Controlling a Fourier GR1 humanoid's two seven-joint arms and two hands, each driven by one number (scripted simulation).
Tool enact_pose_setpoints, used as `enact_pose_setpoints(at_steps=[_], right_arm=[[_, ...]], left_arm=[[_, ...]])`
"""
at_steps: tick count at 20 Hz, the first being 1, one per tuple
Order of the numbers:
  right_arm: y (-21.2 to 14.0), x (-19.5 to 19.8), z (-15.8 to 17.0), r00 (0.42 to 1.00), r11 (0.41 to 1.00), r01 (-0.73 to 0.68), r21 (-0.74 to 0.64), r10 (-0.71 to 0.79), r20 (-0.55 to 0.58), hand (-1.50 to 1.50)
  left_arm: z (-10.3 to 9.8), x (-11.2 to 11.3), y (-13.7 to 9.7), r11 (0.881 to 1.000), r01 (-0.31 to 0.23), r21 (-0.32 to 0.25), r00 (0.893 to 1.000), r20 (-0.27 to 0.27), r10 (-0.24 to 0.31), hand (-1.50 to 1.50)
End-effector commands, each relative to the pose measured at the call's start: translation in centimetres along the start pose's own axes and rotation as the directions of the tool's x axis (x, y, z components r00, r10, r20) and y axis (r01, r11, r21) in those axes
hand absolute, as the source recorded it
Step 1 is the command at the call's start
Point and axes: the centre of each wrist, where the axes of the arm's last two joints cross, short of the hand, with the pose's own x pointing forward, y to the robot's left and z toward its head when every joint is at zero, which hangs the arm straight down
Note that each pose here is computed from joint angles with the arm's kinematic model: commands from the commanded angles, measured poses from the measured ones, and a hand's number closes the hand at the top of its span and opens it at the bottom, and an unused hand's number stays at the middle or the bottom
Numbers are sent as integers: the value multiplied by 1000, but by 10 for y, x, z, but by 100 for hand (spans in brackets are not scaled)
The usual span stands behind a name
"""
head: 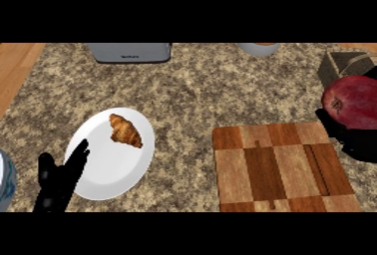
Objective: Pick the pear from the cutting board and place it in the basket
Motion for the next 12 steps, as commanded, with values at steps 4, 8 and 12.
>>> enact_pose_setpoints(at_steps=[4, 8, 12], right_arm=[[-97, 28, -40, 996, 985, 29, -171, -42, -74, 150], [-121, 31, -67, 993, 983, 17, -182, -38, -113, 150], [-154, 28, -100, 988, 978, -7, -209, -26, -155, 150]], left_arm=[[3, -17, 3, 1000, -5, -7, 999, -49, 5, 0], [-12, -10, -14, 999, 8, -35, 998, -69, -11, 0], [-2, -12, -11, 1000, -1, -12, 999, -55, 0, 0]])
